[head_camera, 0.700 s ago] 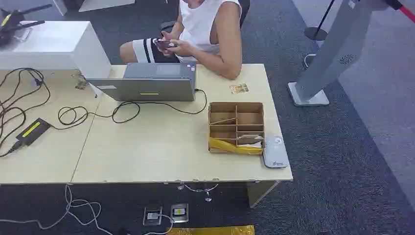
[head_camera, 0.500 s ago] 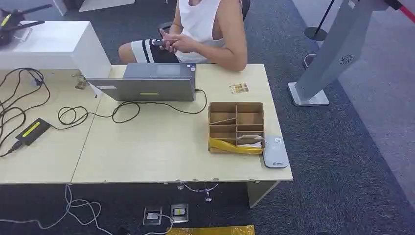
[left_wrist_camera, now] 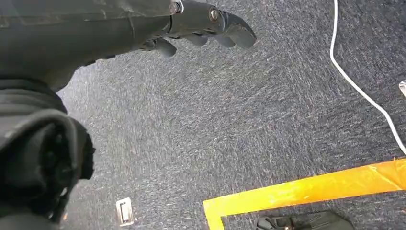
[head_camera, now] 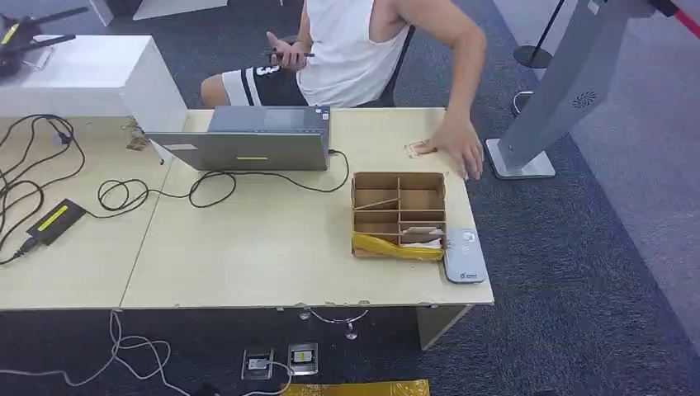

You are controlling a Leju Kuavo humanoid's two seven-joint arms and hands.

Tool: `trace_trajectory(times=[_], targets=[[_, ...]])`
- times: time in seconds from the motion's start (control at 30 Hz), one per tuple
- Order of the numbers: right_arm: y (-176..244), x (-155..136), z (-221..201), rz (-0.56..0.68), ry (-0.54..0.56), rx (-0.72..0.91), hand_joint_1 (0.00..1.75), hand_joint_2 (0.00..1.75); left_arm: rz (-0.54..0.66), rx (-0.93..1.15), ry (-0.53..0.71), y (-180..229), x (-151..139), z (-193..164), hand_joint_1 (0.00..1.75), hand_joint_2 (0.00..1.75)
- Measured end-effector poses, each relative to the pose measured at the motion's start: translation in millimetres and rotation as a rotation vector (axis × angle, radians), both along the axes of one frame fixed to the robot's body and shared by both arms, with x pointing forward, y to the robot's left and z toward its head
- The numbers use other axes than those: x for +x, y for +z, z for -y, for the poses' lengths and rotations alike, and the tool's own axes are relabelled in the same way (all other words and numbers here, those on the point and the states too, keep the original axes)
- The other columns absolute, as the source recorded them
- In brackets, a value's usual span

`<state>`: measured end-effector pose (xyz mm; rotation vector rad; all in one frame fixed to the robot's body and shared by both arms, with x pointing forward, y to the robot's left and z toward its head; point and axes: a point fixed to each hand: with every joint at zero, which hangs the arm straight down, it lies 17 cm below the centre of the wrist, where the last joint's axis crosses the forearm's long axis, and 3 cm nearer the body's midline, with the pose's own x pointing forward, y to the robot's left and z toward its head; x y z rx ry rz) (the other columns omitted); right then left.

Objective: Pass the card to the sensor for recognition and then transmit it.

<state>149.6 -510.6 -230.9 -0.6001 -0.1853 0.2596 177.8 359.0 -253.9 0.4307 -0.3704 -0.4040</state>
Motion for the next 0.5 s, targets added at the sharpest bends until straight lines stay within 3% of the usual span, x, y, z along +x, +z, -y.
trace_trajectory(times=[0.17,0.5], targets=[[3,5,5,0.039,-0.044,-0.010,0.00,1.75,0.000,-0.002,0.006,0,0,0,0.00,0.00],[33,47,46,0.228,-0.192,-0.054,0.00,1.75,-0.001,0.001,0.002,0,-1,-1,0.00,0.00]])
